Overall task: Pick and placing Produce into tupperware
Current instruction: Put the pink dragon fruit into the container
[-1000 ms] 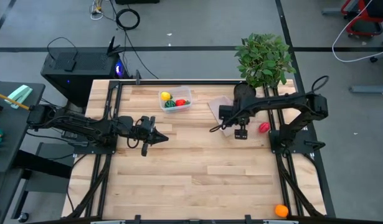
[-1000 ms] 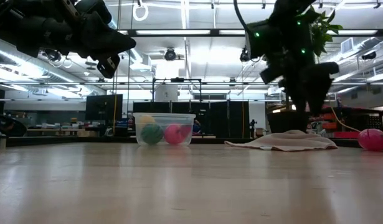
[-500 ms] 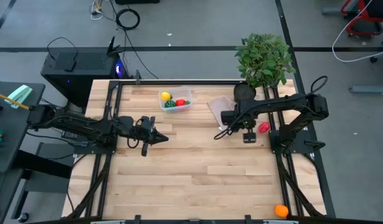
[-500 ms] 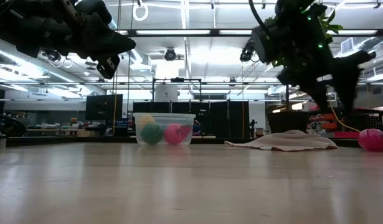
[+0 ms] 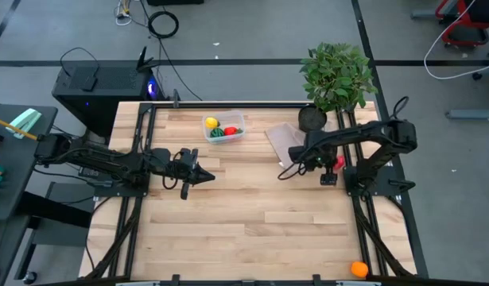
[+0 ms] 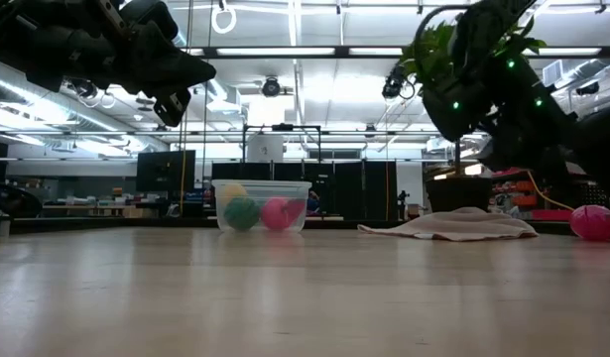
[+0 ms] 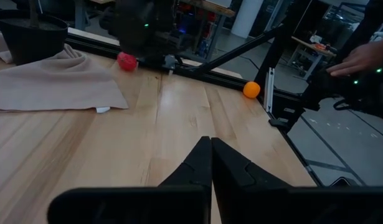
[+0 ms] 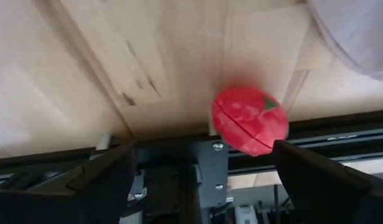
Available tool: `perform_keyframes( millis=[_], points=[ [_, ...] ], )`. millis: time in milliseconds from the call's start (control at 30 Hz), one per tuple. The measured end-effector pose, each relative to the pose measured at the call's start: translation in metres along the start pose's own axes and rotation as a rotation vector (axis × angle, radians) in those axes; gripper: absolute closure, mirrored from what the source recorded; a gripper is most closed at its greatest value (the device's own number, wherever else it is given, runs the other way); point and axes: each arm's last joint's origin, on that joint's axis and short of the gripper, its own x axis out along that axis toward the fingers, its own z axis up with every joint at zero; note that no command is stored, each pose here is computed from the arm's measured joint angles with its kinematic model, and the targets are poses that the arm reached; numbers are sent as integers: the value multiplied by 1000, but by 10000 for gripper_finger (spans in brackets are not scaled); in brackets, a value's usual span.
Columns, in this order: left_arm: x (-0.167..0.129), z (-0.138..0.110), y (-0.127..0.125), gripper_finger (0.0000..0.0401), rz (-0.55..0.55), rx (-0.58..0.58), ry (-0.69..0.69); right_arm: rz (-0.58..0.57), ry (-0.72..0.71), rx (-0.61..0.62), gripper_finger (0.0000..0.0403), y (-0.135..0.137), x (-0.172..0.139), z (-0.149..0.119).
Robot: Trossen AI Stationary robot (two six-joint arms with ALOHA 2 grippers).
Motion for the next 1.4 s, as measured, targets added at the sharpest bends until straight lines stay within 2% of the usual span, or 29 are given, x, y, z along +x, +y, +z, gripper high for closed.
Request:
perform_keyframes(
  millis=[167, 367, 567, 900, 1200, 1400],
  points=[
    [0, 0, 0, 383, 0, -30, 0, 30, 99, 43, 12, -11, 13, 14],
    [0, 0, 0, 378, 1, -51, 2, -42, 211, 58, 6, -15, 29, 28],
    [0, 0, 0, 392, 0, -51, 2, -34, 233, 47, 4, -14, 34, 32],
    [0, 0, 0, 378, 1, -50, 3, -39, 237, 42, 6, -14, 40, 40],
    [0, 0, 0, 393, 1, -49, 4, -25, 238, 63, 7, -19, 41, 39],
    [0, 0, 0, 382, 1, -49, 4, -2, 240, 68, 27, -20, 41, 39]
  ],
)
